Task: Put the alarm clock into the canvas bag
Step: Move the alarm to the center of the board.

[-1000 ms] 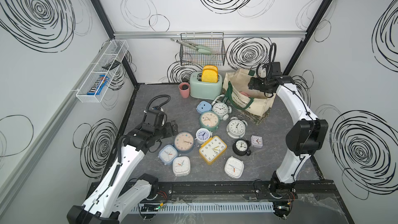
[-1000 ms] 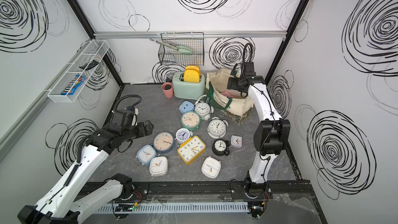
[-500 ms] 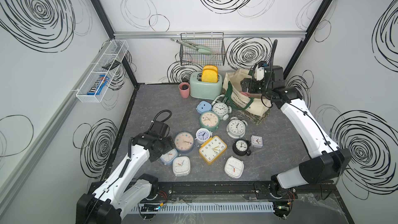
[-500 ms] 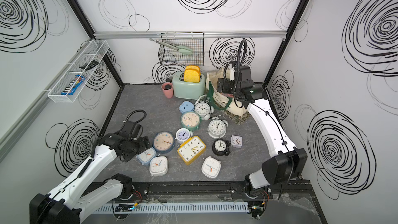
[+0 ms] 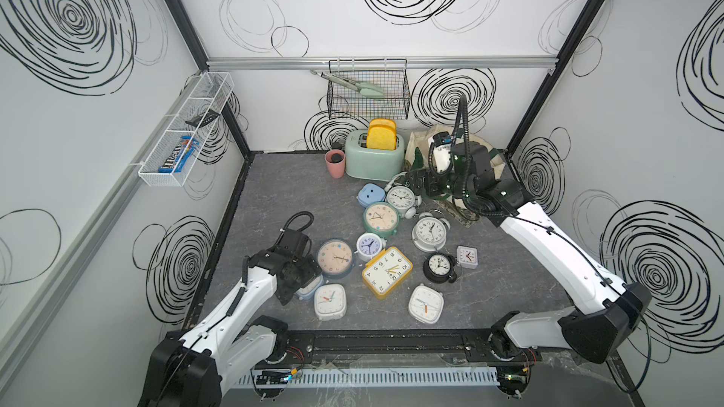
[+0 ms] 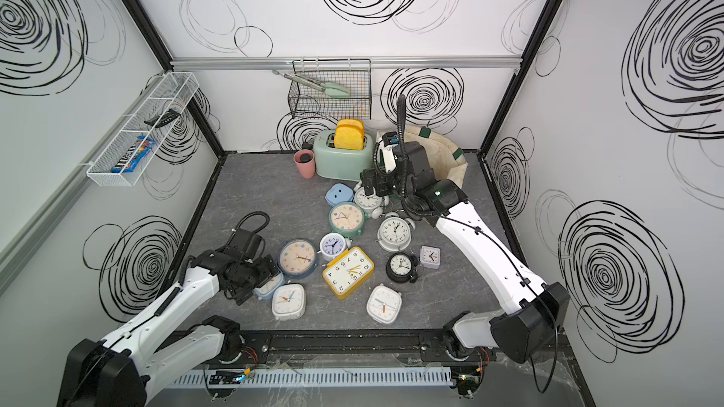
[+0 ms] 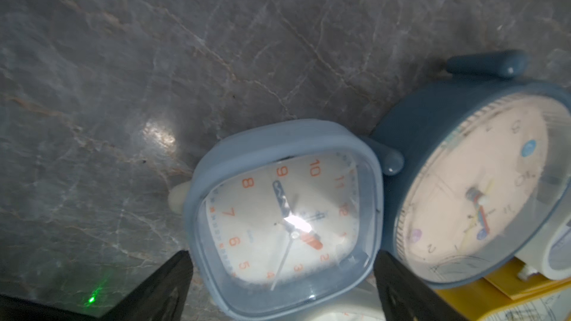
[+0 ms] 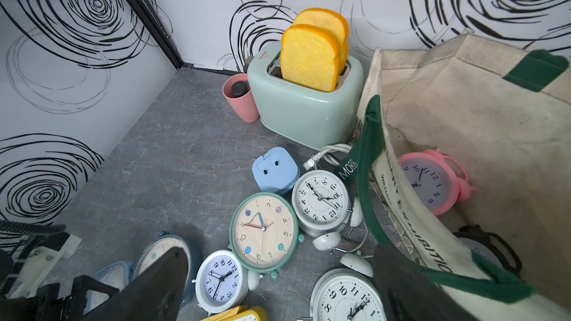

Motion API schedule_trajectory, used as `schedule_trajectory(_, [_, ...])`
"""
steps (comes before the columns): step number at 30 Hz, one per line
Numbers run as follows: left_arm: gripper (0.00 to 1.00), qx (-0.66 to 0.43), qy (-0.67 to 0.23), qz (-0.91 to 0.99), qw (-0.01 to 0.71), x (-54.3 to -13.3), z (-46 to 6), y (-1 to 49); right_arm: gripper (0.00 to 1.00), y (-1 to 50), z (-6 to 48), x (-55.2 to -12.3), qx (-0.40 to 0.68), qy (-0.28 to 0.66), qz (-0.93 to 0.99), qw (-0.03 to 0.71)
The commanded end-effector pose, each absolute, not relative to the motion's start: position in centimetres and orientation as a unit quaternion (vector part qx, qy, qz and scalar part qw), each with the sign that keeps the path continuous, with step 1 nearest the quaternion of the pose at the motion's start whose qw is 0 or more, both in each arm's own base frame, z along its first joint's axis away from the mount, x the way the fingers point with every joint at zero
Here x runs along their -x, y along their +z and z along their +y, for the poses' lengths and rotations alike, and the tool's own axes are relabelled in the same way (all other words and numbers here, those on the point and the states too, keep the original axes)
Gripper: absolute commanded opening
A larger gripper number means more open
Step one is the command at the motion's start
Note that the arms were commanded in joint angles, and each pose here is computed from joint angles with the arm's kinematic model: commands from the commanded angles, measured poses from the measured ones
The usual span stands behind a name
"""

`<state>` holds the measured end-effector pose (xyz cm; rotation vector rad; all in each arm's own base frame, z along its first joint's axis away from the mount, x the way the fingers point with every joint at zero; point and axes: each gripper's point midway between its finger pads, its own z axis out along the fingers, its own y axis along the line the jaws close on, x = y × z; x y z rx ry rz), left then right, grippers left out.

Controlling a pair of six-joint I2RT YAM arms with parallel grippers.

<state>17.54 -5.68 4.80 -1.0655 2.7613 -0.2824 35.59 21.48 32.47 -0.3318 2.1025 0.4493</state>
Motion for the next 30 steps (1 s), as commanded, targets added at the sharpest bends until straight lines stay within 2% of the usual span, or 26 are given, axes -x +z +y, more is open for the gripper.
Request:
schedule_trajectory(1, [0.96, 0.365, -0.108, 0.918, 0.108, -19.0, -6.1, 5.0, 0.97, 33.3, 21.8, -35.3, 0.141, 0.193, 0.845, 0.479])
schedule_trajectory(19, [0.96, 0.300, -0.091, 0.944, 0.106, -23.0, -8.9, 3.6, 0.97, 32.2, 22.4, -35.3, 0.152, 0.204, 0.847, 0.467])
schedule_trajectory(30, [0.96, 0.216, 0.000, 0.971, 0.103, -24.2, -10.5, 3.4, 0.97, 30.2, 22.2, -33.6, 0.155, 0.217, 0.854, 0.448])
